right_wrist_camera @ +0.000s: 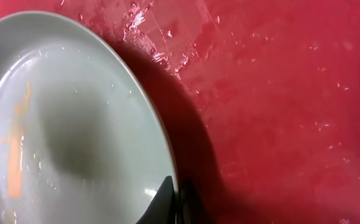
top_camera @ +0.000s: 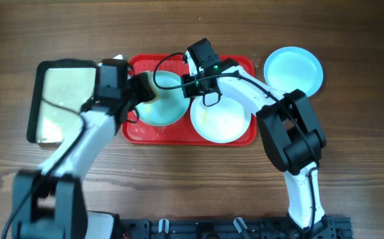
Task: Clean dirty plates on tray and stack at the side
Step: 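Grip the left plate rim with the right gripper and scrub it with the sponge, then lift the left plate with the right gripper and stack it on the side plate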
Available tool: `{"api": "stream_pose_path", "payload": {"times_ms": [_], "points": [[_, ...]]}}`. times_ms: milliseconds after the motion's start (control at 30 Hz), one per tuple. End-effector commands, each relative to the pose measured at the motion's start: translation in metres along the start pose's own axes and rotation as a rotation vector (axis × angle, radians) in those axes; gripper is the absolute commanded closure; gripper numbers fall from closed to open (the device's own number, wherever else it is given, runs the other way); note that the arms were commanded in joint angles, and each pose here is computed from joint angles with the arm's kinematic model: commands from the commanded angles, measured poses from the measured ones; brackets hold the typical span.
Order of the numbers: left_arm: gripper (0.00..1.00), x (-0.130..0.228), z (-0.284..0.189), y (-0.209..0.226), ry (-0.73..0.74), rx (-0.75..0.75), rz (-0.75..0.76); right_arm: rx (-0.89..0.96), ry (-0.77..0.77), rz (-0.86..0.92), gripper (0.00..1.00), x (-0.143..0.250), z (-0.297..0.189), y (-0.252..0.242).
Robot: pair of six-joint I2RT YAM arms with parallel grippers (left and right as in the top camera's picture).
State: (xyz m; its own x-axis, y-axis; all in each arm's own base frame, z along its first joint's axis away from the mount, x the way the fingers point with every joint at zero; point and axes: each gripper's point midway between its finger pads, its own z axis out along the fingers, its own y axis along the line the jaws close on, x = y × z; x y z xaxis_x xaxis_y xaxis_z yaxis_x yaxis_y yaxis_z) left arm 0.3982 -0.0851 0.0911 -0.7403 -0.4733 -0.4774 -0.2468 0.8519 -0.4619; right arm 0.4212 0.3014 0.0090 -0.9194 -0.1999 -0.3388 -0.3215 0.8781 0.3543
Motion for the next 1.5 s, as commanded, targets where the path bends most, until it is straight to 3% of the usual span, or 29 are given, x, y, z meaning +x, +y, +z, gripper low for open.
{"api": "stream_pose_path", "payload": {"times_ms": [0,67,167,233,433,533,700,833,933,1067,1133,1233,1333,1467], "points": [[0.96,0.032,0.047,-0.013,0.102,0.066,0.000,-0.026,0.008,-0.002,0.96,0.000,0.005,0.007],[0.96,0.049,0.067,-0.012,0.144,0.069,0.013,-0.026,0.008,-0.004,0.96,0.000,0.005,0.007],[0.96,0.056,0.075,0.029,0.142,-0.111,0.014,0.005,-0.002,-0.005,0.96,-0.002,0.005,0.001],[0.96,0.053,0.063,0.081,0.109,-0.356,0.017,0.014,-0.005,-0.005,0.96,-0.003,0.005,0.000],[0.96,0.027,0.020,0.125,0.043,-0.615,0.162,0.015,-0.005,-0.005,0.96,-0.003,0.005,0.000],[0.96,0.006,0.004,0.102,-0.033,-0.533,0.142,0.014,-0.005,-0.005,0.96,-0.003,0.005,0.000],[0.96,0.026,0.032,0.022,0.095,-0.069,0.069,0.017,-0.006,-0.005,0.96,-0.003,0.005,-0.001],[0.96,0.061,0.059,0.040,0.224,-0.098,0.002,0.017,-0.006,-0.005,0.96,-0.003,0.005,-0.001],[0.96,0.079,0.060,0.066,0.296,-0.195,0.110,0.018,-0.005,-0.005,0.96,-0.003,0.005,-0.001],[0.96,0.048,0.022,0.120,0.161,-0.556,0.201,0.017,-0.006,-0.008,0.96,-0.003,0.005,-0.001],[0.96,0.025,-0.001,0.122,0.064,-0.625,0.216,0.018,-0.006,-0.008,0.96,-0.003,0.005,-0.001],[0.96,0.000,-0.023,0.102,-0.043,-0.573,0.198,0.013,-0.017,-0.049,0.96,-0.005,0.005,0.001],[0.96,-0.027,-0.058,0.086,-0.190,-0.486,0.015,0.009,-0.031,-0.109,0.96,-0.010,0.003,0.003],[0.96,-0.049,-0.099,0.083,-0.226,-0.297,-0.135,0.023,-0.148,-0.329,0.96,-0.044,-0.040,0.024]]}}
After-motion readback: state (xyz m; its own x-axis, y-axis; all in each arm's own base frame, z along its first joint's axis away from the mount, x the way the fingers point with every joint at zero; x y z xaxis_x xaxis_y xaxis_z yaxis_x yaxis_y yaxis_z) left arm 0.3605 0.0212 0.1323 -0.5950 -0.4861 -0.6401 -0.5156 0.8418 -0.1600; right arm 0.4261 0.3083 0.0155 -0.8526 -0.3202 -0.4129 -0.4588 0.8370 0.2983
